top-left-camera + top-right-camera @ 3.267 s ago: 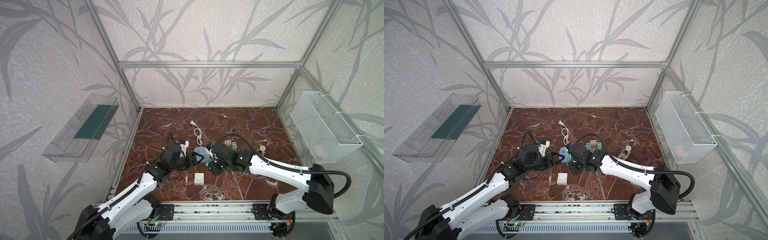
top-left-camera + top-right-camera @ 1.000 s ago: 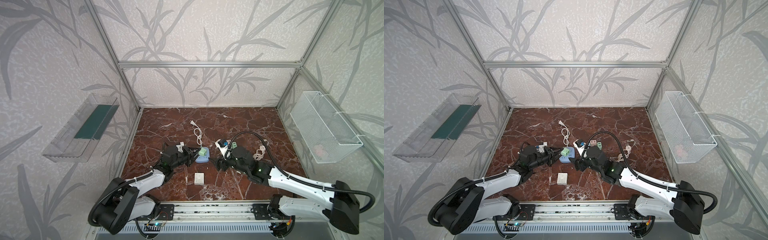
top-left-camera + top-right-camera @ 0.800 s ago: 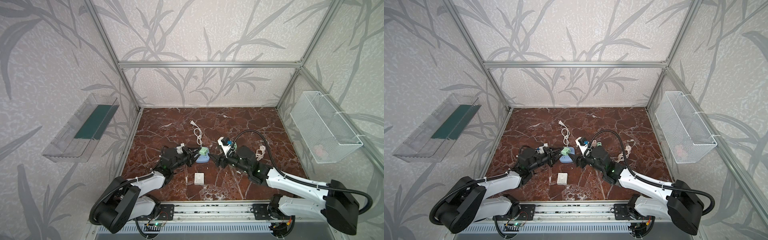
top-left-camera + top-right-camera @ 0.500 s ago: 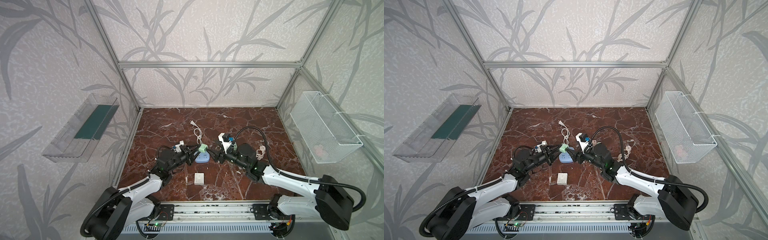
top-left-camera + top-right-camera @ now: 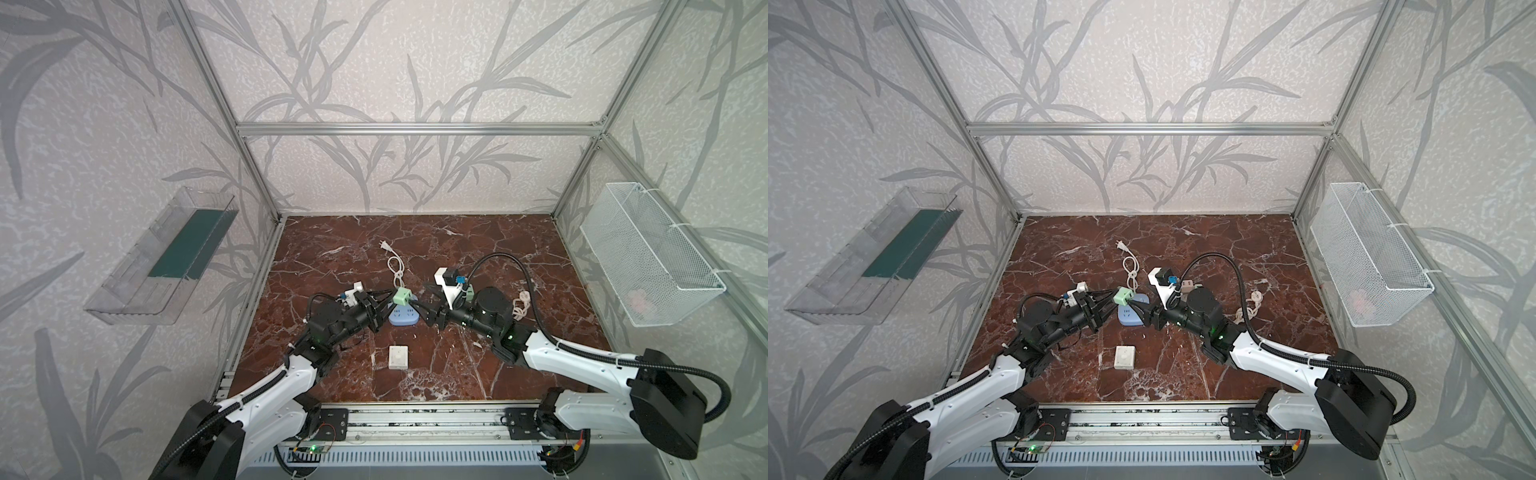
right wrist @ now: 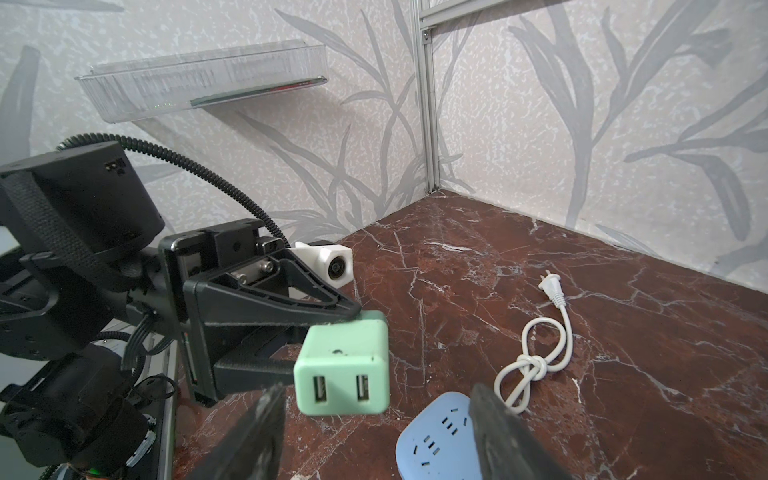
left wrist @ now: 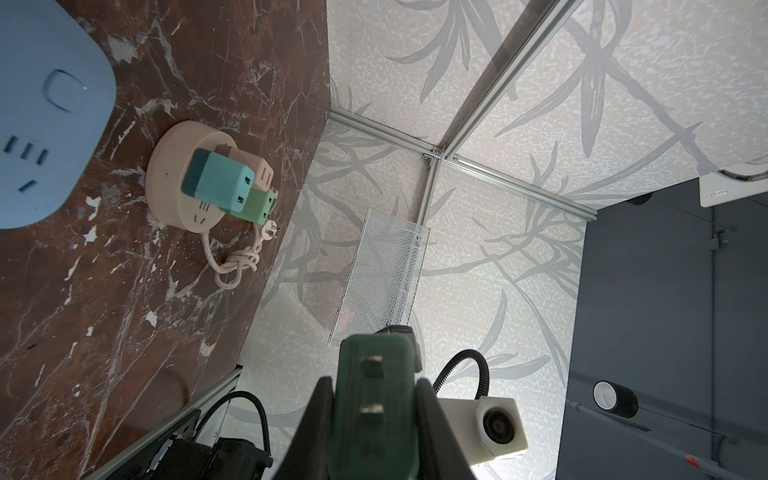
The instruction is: Insert the plug
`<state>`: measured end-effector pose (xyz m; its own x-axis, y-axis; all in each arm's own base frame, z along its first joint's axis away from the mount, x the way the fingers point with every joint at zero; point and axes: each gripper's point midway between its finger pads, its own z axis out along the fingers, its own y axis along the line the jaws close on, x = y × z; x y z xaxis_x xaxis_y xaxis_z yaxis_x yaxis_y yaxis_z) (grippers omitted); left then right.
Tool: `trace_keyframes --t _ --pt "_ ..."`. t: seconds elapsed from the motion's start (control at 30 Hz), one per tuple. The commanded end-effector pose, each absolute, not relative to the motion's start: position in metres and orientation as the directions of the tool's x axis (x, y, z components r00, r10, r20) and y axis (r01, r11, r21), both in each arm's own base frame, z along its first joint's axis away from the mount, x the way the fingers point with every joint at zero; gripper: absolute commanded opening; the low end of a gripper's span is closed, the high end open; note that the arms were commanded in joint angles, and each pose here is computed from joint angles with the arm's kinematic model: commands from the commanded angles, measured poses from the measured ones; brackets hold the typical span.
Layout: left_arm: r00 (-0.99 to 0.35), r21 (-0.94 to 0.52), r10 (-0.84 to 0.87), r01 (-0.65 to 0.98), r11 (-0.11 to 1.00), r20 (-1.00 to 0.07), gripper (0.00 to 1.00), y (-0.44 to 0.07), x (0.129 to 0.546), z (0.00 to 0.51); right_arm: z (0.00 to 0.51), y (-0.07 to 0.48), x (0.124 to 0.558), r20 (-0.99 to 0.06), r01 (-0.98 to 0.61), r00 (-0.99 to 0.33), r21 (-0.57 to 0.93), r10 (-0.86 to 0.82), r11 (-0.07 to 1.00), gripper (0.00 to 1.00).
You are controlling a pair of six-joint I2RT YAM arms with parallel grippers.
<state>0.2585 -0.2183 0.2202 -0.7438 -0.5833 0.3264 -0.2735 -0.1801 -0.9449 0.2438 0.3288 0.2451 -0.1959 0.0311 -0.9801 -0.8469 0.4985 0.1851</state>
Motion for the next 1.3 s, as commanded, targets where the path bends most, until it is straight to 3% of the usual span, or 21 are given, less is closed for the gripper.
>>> trace_keyframes --t 0.0,0.43,1.27 --pt "-0.756 -0.947 -0.571 -0.245 -0.207 0.320 0.00 -0.220 0.259 0.240 0.257 0.337 0.242 -0.985 -0.864 -0.169 0.169 0.042 0.474 0.69" --pt "-0.769 -0.946 -0.553 -0.238 -0.218 0.321 0.00 -0.224 0.260 0.243 0.254 0.356 0.243 -0.983 -0.874 -0.180 0.176 0.034 0.453 0.68" --pt "-0.771 -0.945 -0.548 -0.231 -0.234 0.324 0.00 -0.225 0.261 0.244 0.247 0.370 0.243 -0.979 -0.887 -0.206 0.190 0.008 0.421 0.44"
